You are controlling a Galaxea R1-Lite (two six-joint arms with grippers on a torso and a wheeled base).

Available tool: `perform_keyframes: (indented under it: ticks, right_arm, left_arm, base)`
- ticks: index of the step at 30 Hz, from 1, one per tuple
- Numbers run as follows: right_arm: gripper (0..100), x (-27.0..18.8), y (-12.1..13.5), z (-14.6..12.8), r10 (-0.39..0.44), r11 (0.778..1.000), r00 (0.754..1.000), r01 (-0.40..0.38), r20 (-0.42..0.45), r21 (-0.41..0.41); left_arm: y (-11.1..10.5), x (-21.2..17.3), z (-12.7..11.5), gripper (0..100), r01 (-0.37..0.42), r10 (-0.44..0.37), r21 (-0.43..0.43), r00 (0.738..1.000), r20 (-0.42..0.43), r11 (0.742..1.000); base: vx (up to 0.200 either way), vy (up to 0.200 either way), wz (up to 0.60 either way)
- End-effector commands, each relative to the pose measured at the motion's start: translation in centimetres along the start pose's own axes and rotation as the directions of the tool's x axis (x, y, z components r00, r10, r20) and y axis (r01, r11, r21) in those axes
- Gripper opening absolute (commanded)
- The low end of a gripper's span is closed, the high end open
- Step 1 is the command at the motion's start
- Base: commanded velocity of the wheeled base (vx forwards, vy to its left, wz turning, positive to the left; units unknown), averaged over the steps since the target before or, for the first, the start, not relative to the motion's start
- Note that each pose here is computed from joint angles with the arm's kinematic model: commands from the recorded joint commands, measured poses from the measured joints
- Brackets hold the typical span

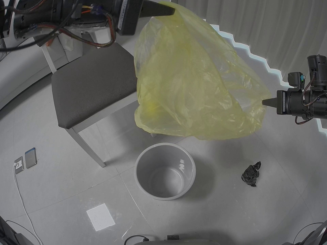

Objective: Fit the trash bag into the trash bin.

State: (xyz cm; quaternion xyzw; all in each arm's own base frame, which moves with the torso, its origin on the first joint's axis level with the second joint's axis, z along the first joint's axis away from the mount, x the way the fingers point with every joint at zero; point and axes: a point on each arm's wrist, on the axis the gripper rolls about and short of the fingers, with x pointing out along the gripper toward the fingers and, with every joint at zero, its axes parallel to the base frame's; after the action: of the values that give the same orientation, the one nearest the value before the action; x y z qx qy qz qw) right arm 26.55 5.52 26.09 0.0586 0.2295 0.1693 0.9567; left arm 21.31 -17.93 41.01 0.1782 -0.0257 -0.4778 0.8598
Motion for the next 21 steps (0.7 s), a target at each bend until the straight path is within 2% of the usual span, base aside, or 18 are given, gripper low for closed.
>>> perform_keyframes:
  ticks: [1,2,3,4,5,6,7,8,10,12,16,17,19,21]
  right_arm:
    - [0,0.4,0.0,-0.5,-0.002,1.0,1.0,0.002,-0.024,0.002]
    - [0,0.5,0.0,-0.7,0.0,1.0,1.0,0.0,-0.03,0.002]
    - [0,0.5,0.0,-0.7,0.0,1.0,1.0,0.0,-0.03,0.002]
    - [0,0.7,0.4,-1.1,0.0,1.0,0.999,0.0,-0.042,-0.001]
    - [0,0.7,0.5,-1.2,-0.013,1.0,0.999,0.013,-0.042,-0.006]
    - [0,0.8,0.6,-1.2,-0.024,1.0,0.999,0.024,-0.041,-0.009]
    - [0,0.8,0.6,-1.2,-0.024,1.0,0.999,0.024,-0.041,-0.009]
    - [0,1.0,0.9,-1.3,-0.039,0.999,0.998,0.039,-0.045,-0.017]
    - [0,1.2,1.3,-1.4,-0.036,0.999,0.998,0.035,-0.051,-0.022]
    - [0,1.7,2.2,-1.8,-0.029,0.999,0.997,0.027,-0.067,-0.038]
    - [0,2.6,3.6,-2.1,-0.021,0.998,0.997,0.017,-0.079,-0.062]
    - [0,2.7,3.7,-2.1,-0.022,0.998,0.996,0.017,-0.081,-0.063]
    - [0,3.3,4.8,-2.7,-0.014,0.997,0.994,0.006,-0.105,-0.078]
    - [0,3.6,5.3,-3.2,-0.015,0.996,0.992,0.004,-0.122,-0.089]
  left_arm:
    - [0.1,-1.1,0.7,0,-0.079,0.079,-0.077,0.997,0.008,0.994]
    - [0.2,-1.7,1.0,0,-0.131,0.132,-0.117,0.991,0.005,0.985]
    - [0.2,-1.7,1.0,0,-0.131,0.132,-0.117,0.991,0.005,0.985]
    - [-0.2,-2.2,0.8,0,-0.236,0.239,-0.235,0.971,-0.016,0.943]
    - [-0.4,-2.2,0.2,0,-0.272,0.277,-0.295,0.961,-0.026,0.916]
    - [-0.5,-2.1,-0.3,0,-0.293,0.3,-0.335,0.953,-0.03,0.896]
    - [-0.5,-2.1,-0.3,0,-0.293,0.3,-0.335,0.953,-0.03,0.896]
    - [-1.2,-2.6,-1.5,0,-0.307,0.325,-0.395,0.945,-0.021,0.866]
    - [-1.6,-3.0,-2.4,0,-0.309,0.329,-0.409,0.944,-0.024,0.859]
    - [-2.8,-3.7,-5.1,0,-0.316,0.324,-0.417,0.945,-0.054,0.852]
    - [-4.1,-3.8,-8.7,0,-0.32,0.312,-0.449,0.945,-0.093,0.835]
    - [-4.2,-3.7,-8.9,0,-0.32,0.312,-0.451,0.946,-0.094,0.833]
    - [-4.7,-3.5,-11.0,0,-0.331,0.311,-0.481,0.942,-0.122,0.812]
    - [-5.1,-3.4,-12.1,0,-0.337,0.309,-0.497,0.941,-0.141,0.8]
  base:
    - [0.0,0.0,0.0]
    - [0.0,0.0,0.0]
    - [0.0,0.0,0.0]
    - [0.0,0.0,0.0]
    - [0.0,0.0,0.0]
    - [0.0,0.0,0.0]
    - [0.0,0.0,0.0]
    - [0.0,0.0,0.0]
    - [0.0,0.0,0.0]
    - [0.0,0.0,0.0]
    - [0.0,0.0,0.0]
    - [0.0,0.0,0.0]
    - [0.0,0.0,0.0]
    - [0.0,0.0,0.0]
